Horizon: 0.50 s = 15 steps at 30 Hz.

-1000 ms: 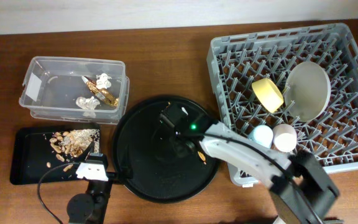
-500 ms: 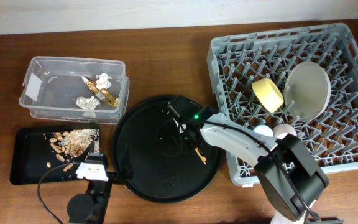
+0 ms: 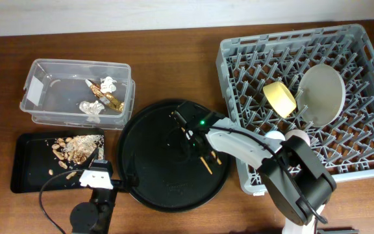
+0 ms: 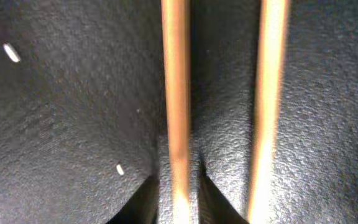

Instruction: Sort waste into correct bins and load items into the dishwasher rack

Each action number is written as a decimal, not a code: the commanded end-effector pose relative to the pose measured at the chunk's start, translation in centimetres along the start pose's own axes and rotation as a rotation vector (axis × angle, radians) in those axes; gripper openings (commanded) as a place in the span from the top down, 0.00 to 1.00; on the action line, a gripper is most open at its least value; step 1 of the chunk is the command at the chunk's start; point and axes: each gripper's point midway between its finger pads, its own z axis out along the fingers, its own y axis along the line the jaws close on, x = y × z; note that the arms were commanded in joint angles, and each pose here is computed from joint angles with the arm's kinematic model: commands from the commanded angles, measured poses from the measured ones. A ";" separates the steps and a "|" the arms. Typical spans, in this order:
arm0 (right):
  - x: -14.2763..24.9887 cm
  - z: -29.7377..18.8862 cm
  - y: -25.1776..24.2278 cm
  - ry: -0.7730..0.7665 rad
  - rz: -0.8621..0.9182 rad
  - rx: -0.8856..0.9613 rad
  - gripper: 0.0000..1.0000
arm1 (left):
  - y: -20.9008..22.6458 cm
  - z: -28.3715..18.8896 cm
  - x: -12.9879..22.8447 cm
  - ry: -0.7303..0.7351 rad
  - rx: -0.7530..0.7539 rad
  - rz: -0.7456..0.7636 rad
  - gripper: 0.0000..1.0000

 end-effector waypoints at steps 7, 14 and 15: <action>1.1 0.4 1.2 0.045 0.019 -0.069 0.96 | 0.0 0.0 0.2 0.003 0.004 0.015 0.01; -2.5 -8.6 1.5 -0.150 0.063 -0.110 0.96 | 0.0 0.0 0.2 0.003 0.004 0.015 0.01; -3.1 -10.7 1.1 -0.199 0.079 -0.117 0.96 | 0.0 0.0 0.2 0.003 0.004 0.015 0.01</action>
